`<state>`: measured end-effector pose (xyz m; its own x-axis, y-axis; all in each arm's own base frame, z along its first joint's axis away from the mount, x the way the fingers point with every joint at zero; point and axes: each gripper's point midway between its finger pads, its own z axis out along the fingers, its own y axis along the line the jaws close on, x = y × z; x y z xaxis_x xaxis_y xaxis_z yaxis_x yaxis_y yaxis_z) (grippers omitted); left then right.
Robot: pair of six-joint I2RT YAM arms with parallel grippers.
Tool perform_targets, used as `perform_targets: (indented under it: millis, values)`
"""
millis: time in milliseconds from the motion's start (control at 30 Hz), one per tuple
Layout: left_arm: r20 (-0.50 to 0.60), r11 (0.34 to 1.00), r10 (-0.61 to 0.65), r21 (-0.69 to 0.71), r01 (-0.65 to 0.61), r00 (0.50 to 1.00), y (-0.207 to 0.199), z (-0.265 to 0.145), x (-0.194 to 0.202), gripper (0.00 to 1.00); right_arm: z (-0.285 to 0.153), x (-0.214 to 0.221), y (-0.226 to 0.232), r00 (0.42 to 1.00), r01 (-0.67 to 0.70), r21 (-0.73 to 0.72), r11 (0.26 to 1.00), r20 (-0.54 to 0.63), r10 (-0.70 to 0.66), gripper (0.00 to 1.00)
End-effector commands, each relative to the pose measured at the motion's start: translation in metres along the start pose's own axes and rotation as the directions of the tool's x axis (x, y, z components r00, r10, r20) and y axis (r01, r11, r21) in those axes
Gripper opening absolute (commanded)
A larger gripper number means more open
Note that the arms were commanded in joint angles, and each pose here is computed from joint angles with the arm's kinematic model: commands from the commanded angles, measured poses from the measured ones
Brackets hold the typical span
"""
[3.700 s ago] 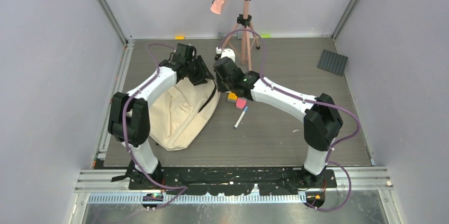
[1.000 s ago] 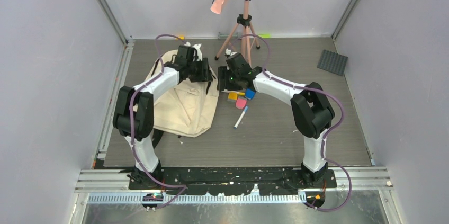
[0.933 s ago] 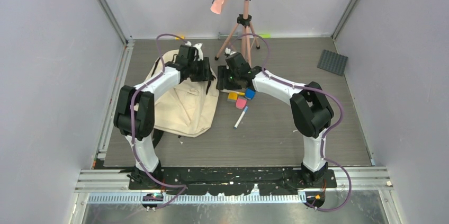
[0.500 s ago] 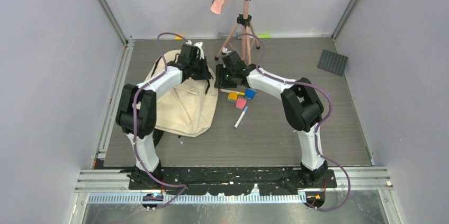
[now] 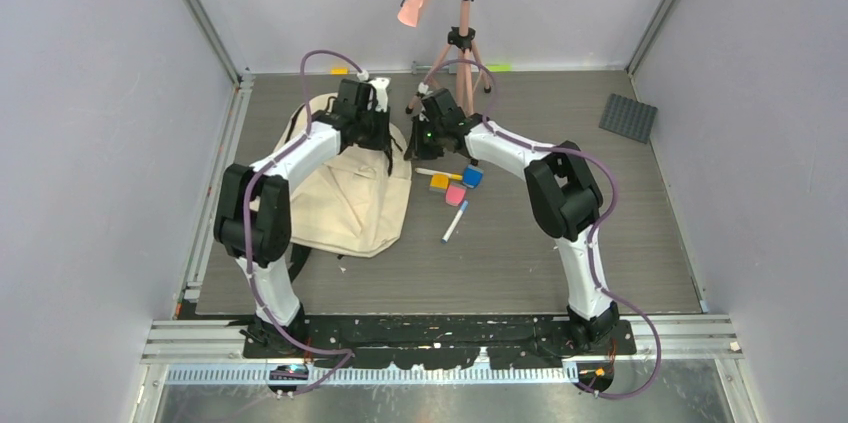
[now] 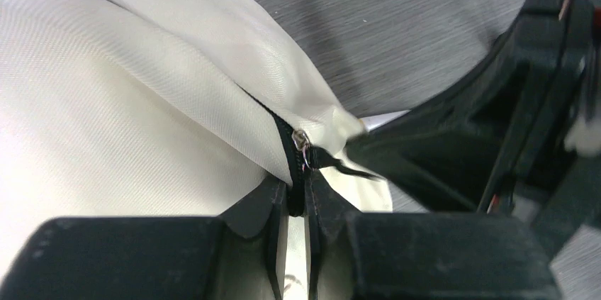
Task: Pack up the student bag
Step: Adjust the student bag at the center of the board.
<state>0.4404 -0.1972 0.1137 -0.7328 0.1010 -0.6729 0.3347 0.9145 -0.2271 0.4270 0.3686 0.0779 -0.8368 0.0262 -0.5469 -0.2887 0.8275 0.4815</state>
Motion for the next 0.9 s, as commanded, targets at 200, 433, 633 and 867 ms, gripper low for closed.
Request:
perform_targets:
  millis: [200,433,633,867]
  values:
    - [0.053,0.986,0.159,-0.051,-0.157,0.986,0.009,-0.035,-0.016,0.13,-0.048,-0.046,-0.035,0.987,-0.071,0.021,0.997,0.147,0.067,0.01]
    - [0.051,0.999,-0.006,0.038,0.004,0.999,-0.008,-0.007,-0.007,0.20,-0.062,-0.046,-0.030,0.988,-0.061,0.006,0.998,0.145,0.059,0.08]
    - [0.103,0.998,-0.053,0.019,0.052,0.993,-0.009,-0.031,-0.023,0.50,-0.088,-0.052,-0.023,0.983,-0.034,0.009,0.999,0.180,0.032,0.36]
    - [0.193,0.988,-0.151,0.046,0.145,0.969,-0.013,-0.078,-0.048,0.61,-0.114,-0.058,-0.002,0.976,-0.016,-0.059,0.998,0.216,0.028,0.56]
